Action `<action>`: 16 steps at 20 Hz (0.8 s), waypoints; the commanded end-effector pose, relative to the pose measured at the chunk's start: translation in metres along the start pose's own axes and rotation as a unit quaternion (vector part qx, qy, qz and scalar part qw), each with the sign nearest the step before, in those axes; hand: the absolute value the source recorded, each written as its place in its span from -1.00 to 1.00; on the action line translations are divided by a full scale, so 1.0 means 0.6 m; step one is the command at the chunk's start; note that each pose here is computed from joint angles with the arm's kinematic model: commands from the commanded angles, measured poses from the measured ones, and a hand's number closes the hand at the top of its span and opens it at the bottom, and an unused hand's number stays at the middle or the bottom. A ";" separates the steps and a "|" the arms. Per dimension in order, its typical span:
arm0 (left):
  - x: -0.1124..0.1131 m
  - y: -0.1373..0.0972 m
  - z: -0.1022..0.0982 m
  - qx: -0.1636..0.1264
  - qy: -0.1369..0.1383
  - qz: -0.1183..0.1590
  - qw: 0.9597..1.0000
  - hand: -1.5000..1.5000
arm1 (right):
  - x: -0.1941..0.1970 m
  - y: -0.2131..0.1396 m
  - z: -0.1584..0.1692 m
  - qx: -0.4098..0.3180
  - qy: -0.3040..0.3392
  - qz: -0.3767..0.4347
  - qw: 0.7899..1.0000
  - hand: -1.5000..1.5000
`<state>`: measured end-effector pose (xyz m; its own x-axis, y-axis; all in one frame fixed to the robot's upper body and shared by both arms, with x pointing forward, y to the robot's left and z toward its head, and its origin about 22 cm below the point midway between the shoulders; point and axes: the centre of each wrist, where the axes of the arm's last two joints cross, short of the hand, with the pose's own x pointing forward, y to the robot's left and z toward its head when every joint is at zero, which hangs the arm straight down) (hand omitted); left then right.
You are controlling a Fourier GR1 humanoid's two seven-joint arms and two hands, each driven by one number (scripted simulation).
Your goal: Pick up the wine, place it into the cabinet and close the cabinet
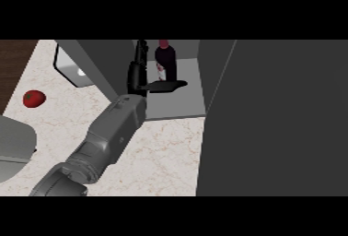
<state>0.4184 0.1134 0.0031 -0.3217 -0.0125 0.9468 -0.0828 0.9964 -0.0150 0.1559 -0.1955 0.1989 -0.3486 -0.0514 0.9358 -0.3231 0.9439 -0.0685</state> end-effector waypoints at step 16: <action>-0.035 0.023 0.042 0.008 0.021 0.081 0.996 -1.00 | 0.028 -0.010 0.019 -0.004 -0.001 -0.001 1.000 -1.00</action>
<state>0.4149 0.1134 -0.0006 -0.3335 0.1165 0.9355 -0.0249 0.9909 -0.1322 0.1563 -0.1943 0.2031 -0.3386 -0.0475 0.9397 -0.3251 0.9431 -0.0695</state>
